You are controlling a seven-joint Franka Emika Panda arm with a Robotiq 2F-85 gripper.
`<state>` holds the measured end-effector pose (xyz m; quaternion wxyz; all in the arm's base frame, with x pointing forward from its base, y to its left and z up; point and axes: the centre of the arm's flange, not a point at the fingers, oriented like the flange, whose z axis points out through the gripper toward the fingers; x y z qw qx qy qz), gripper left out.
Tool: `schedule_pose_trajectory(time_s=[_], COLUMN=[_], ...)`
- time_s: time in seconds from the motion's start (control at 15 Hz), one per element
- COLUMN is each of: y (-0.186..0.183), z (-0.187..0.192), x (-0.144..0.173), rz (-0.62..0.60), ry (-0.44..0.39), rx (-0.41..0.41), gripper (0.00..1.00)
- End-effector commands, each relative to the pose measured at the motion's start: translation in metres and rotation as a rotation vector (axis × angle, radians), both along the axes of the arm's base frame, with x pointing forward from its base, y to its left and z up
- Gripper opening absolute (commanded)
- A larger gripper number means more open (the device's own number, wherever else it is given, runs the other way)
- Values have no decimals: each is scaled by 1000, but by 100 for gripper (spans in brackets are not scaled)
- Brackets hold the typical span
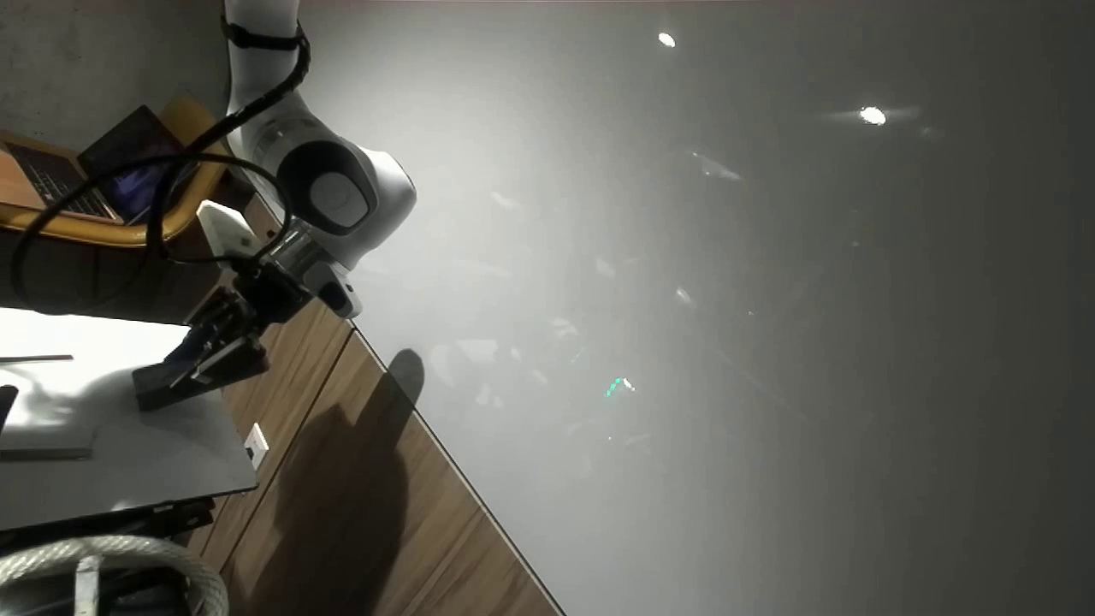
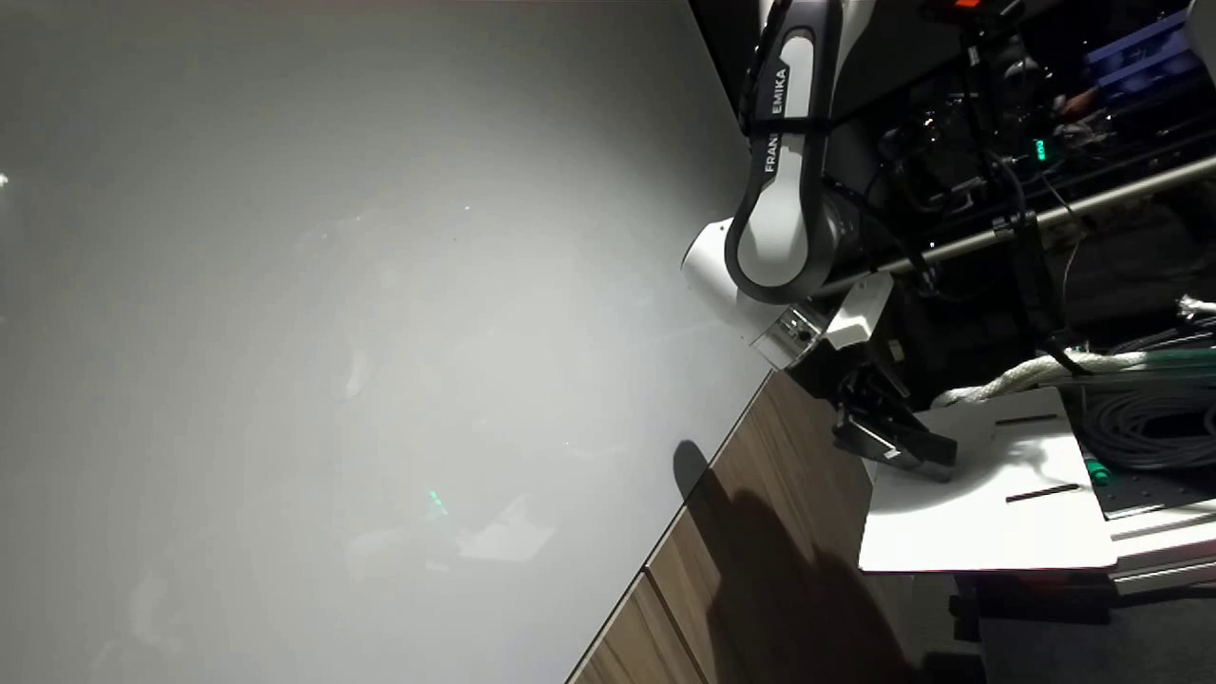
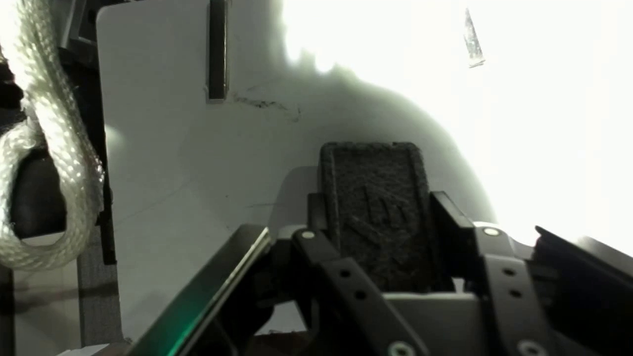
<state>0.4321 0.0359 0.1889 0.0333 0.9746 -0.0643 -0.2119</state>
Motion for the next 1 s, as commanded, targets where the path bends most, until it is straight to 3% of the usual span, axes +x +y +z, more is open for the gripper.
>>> schedule_pose_trajectory(time_s=[0.0,0.67,0.8,0.93], y=[3,-2,-2,-3], z=[-7,-14,-15,-16], x=[8,6,5,5], rz=[4,43,47,48], ry=[30,100,106,111], rx=[25,38,39,41], gripper=[29,31,71,84])
